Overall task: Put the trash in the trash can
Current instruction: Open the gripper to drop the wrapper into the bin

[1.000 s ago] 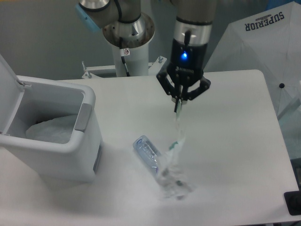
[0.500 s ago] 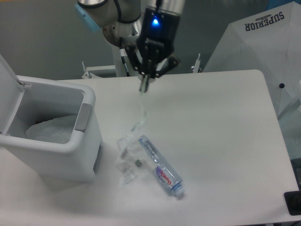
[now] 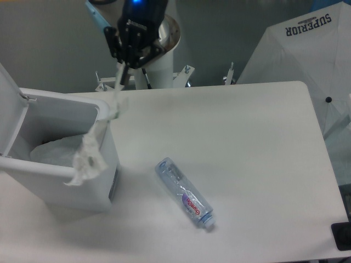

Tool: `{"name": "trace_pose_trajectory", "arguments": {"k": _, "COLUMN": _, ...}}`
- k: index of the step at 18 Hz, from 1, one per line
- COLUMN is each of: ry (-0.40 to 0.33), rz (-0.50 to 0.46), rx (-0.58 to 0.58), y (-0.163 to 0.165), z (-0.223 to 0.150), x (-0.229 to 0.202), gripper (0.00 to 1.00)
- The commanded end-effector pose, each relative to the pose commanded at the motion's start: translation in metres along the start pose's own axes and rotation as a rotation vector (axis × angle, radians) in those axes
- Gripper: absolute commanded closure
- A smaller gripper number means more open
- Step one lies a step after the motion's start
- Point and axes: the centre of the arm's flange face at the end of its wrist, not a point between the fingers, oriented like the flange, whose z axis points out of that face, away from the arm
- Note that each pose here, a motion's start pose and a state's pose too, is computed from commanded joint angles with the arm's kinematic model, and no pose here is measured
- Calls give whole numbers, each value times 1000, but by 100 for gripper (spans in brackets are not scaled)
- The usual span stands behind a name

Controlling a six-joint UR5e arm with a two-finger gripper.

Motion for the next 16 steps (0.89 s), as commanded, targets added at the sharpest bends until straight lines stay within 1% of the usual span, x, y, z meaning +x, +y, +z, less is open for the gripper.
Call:
{"name": "trace_pose_trajectory", "arguments": {"k": 1, "ry": 15, "rz": 20, "rx": -2, "y": -1, "z": 5, "x": 7, "gripper": 100}}
{"name": "trace_pose_trajectory", "arguments": {"k": 3, "ry": 23, "rz": 37, "rx": -3, "y": 2, "z": 6, "x": 13, "gripper": 100}}
{"name": "trace_pose_trajectory", "arguments": {"k": 6, "ry": 40, "rz": 124, "rx": -12, "y": 11, "z": 14, "x": 16, "gripper": 100}}
{"name": "trace_pose_trajectory", "arguments": {"k": 10, "ry": 53, "rz": 209, "rx": -17, "y": 17, "z": 21, "x": 18, "gripper": 100}}
{"name": "trace_pose_trajectory", "arguments": {"k": 12, "ry": 59, "rz": 234, "rx": -17, "y": 17, "z": 23, "x": 17, "gripper": 83}}
{"name": "trace_pose_trajectory", "arguments": {"k": 14, "ry": 63, "rz": 230, "rx": -17, "y": 18, "z": 26, "x": 15, "gripper": 70}}
{"name": "trace_pose_trajectory", "arguments": {"k": 15, "ry": 65, "rz": 223, "rx": -19, "y": 18, "z": 27, "x": 14, "gripper": 54}}
{"name": "trace_pose_trajectory", "arguments": {"k": 16, "ry": 66, "rz": 219, "rx": -19, "y": 18, "z": 29, "x": 13, "gripper": 33}}
